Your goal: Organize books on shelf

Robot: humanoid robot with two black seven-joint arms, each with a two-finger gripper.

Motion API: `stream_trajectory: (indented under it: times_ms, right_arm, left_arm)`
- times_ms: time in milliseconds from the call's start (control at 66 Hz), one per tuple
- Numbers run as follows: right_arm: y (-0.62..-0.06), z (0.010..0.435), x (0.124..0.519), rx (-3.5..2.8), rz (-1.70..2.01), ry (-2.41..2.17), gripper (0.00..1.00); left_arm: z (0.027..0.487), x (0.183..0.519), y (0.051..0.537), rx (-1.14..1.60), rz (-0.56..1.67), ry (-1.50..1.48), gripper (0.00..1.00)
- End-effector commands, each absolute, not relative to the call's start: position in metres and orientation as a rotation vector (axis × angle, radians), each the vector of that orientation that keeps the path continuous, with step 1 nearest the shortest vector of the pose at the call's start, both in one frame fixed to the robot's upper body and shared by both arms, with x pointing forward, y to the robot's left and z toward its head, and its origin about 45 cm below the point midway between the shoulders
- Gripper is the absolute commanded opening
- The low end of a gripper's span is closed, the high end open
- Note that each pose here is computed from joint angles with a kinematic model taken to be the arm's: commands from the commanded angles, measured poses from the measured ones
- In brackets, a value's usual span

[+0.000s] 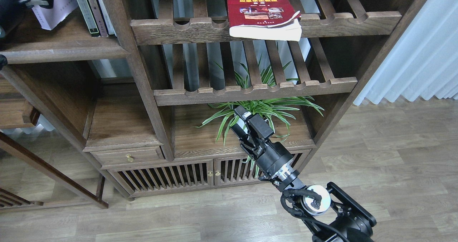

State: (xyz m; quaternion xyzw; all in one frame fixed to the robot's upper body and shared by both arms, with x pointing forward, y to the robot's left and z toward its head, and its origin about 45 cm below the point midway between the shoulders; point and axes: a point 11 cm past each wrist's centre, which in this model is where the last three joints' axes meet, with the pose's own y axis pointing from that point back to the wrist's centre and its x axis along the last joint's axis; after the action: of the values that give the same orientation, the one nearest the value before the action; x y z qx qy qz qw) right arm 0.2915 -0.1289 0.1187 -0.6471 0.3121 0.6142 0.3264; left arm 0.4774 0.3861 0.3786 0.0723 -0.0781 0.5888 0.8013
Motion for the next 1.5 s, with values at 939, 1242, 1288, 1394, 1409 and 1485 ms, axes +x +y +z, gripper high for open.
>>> stream_trajectory:
  times_ms: [939, 1242, 1288, 1394, 1409, 1485]
  right_arm:
    - [-0.131, 0.117, 0.289, -1.689, 1.605, 0.816, 0.98]
    - [-0.131, 0.119, 0.290, -1.690, 1.595, 0.810, 0.98]
    - [-0.132, 0.119, 0.291, -1.690, 1.592, 0.810, 0.98]
    - [-0.132, 0.119, 0.291, -1.689, 1.594, 0.813, 0.98]
    - [-0.132, 0.118, 0.290, -1.690, 1.596, 0.812, 0.98]
    - [-0.132, 0.118, 0.290, -1.690, 1.596, 0.812, 0.98]
  left_arm:
    - [0.441, 0.493, 0.329, -0.231, 1.138, -0.085, 0.77]
    - [0.452, 0.476, 0.351, -0.522, 1.124, -0.066, 0.94]
    - [0.450, 0.473, 0.356, -0.536, 1.119, -0.058, 0.94]
    - [0.447, 0.464, 0.358, -0.604, 1.075, -0.037, 0.94]
    - [0.446, 0.459, 0.356, -0.657, 1.031, -0.005, 0.94]
    - [0.439, 0.456, 0.360, -0.737, 1.020, 0.067, 0.95]
